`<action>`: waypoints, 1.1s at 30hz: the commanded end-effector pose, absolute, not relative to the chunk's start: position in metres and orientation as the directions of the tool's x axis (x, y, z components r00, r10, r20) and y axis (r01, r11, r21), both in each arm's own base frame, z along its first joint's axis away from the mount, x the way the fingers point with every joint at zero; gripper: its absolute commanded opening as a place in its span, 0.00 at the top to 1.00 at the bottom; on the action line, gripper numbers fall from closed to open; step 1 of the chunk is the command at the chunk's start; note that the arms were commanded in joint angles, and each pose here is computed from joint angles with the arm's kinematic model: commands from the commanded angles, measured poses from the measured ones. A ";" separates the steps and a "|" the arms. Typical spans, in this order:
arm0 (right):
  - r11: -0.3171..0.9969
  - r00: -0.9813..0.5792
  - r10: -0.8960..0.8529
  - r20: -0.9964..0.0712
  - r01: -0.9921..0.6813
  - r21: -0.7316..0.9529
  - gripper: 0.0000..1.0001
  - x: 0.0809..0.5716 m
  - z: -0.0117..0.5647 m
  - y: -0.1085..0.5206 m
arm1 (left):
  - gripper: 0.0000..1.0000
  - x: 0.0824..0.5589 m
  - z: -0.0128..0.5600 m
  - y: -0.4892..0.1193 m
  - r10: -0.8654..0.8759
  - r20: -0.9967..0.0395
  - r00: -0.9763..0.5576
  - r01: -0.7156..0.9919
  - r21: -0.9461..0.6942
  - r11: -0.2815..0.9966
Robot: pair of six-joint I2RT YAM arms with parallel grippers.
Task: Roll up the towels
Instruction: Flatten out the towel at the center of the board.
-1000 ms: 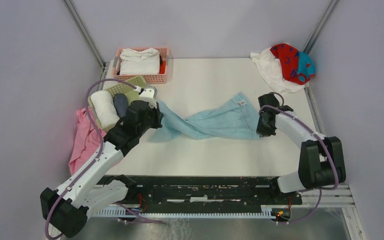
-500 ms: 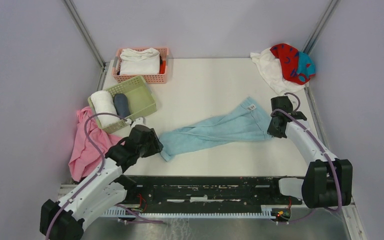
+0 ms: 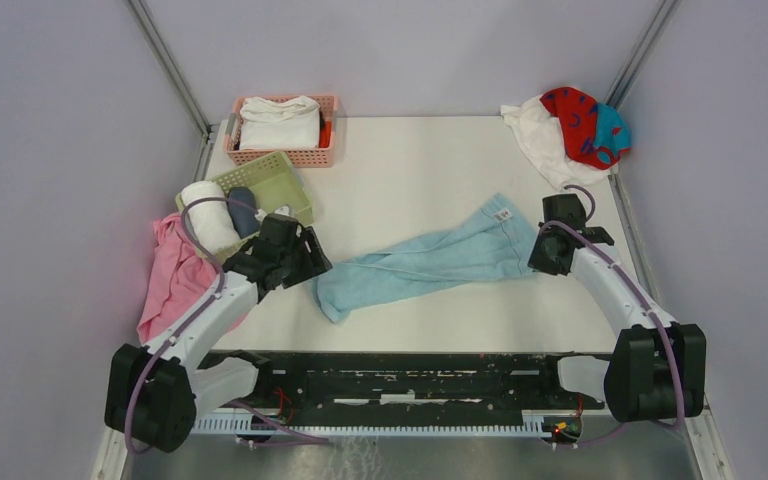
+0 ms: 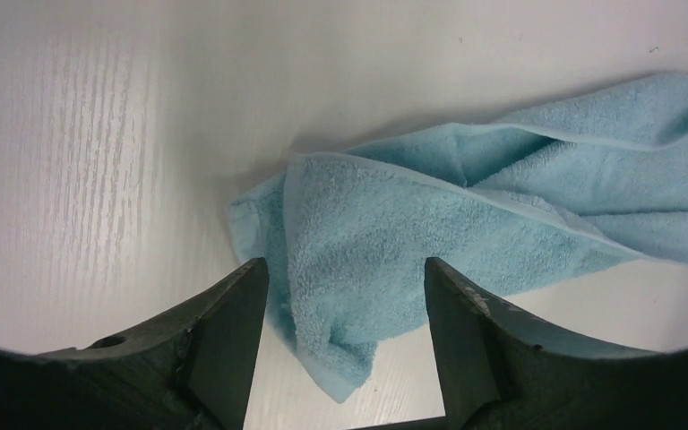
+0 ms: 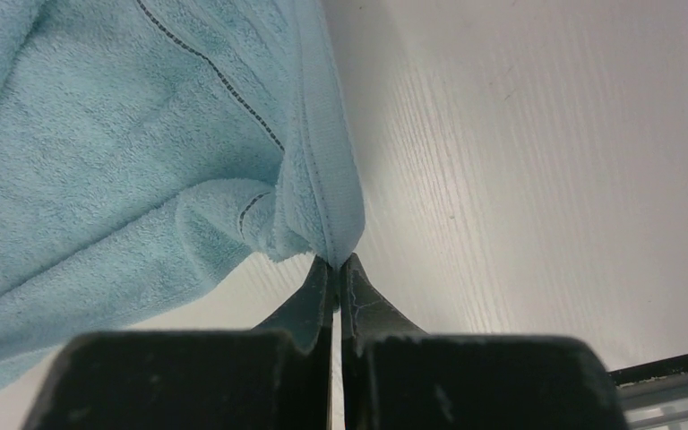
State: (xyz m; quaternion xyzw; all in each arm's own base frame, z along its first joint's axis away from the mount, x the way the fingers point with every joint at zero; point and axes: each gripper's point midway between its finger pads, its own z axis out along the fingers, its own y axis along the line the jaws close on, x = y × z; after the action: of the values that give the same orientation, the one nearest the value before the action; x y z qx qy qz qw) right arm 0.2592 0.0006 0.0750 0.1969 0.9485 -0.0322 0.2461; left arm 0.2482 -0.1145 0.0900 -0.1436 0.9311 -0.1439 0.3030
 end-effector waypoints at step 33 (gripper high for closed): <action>0.815 -0.295 0.413 -0.862 0.543 0.204 1.00 0.385 0.315 -0.047 | 0.97 0.473 0.334 -0.154 -0.199 -0.923 -0.330 0.225 -0.282 0.933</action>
State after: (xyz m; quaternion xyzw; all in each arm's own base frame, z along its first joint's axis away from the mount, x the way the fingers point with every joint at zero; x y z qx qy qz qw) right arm 0.3532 -0.0244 0.2559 0.2591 0.8546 -0.0427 0.4480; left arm 0.4249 -0.1573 0.2618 -0.0325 0.8442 -0.2148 0.4901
